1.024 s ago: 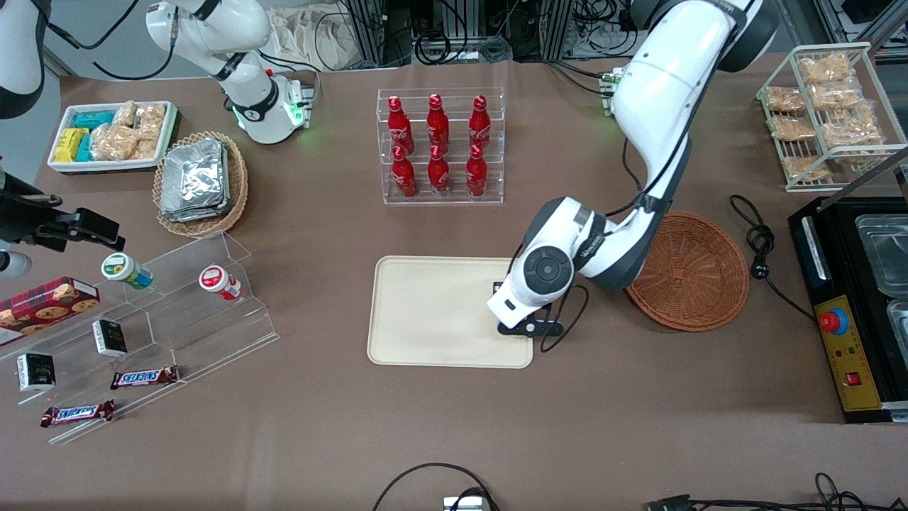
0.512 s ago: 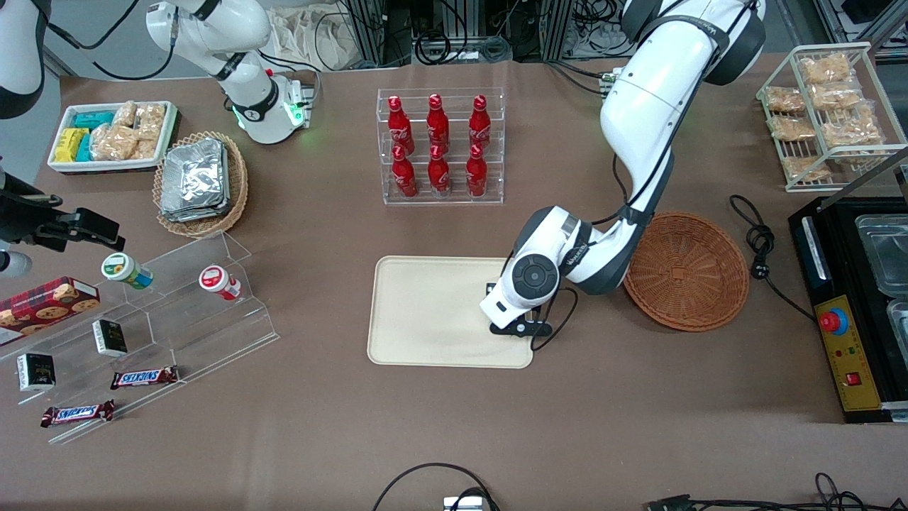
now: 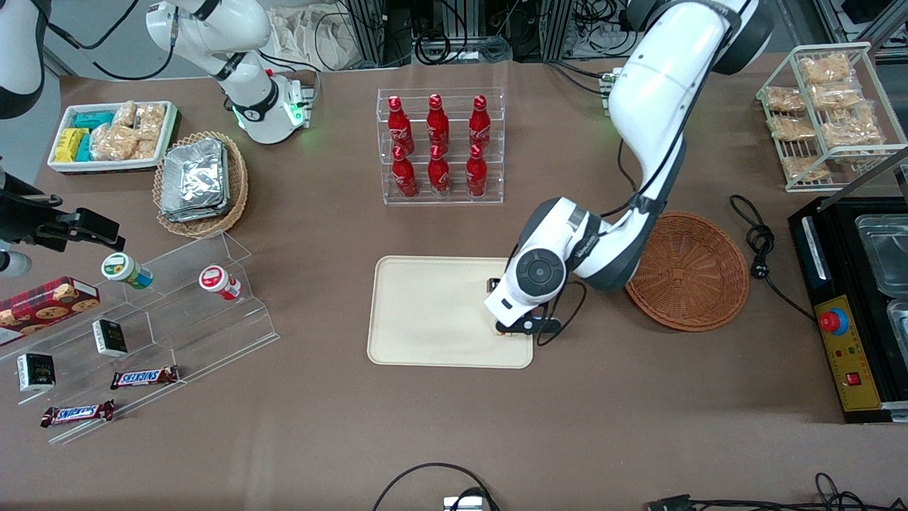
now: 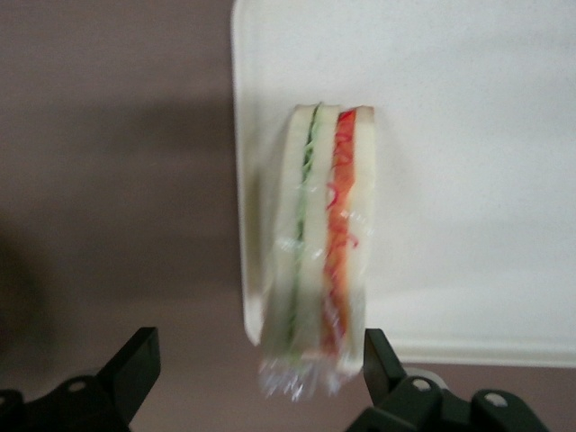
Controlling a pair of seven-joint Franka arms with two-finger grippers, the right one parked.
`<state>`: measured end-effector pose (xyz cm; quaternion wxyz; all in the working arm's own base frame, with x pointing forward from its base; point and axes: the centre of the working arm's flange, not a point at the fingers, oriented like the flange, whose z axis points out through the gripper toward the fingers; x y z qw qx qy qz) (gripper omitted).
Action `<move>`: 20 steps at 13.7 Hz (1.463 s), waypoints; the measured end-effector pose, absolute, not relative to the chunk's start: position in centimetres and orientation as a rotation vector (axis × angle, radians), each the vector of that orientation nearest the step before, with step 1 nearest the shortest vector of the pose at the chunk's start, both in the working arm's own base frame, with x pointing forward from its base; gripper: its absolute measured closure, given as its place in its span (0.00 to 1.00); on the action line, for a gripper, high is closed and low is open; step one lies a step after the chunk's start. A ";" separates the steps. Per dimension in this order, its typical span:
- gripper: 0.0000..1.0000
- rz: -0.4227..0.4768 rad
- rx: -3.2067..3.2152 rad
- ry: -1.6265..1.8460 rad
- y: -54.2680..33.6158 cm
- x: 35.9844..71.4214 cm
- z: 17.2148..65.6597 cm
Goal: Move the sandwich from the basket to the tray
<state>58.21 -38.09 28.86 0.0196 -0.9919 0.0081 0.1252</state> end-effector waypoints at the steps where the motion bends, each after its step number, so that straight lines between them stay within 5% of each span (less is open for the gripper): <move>1: 0.00 0.394 -3.067 0.009 -36.9 58.3 31.6; 4: 0.00 0.368 -3.054 -0.048 -32.0 57.1 38.4; 10: 0.00 0.386 -3.036 0.098 -19.0 51.5 44.7; 20: 0.00 0.321 -3.082 -0.167 -3.5 58.5 52.9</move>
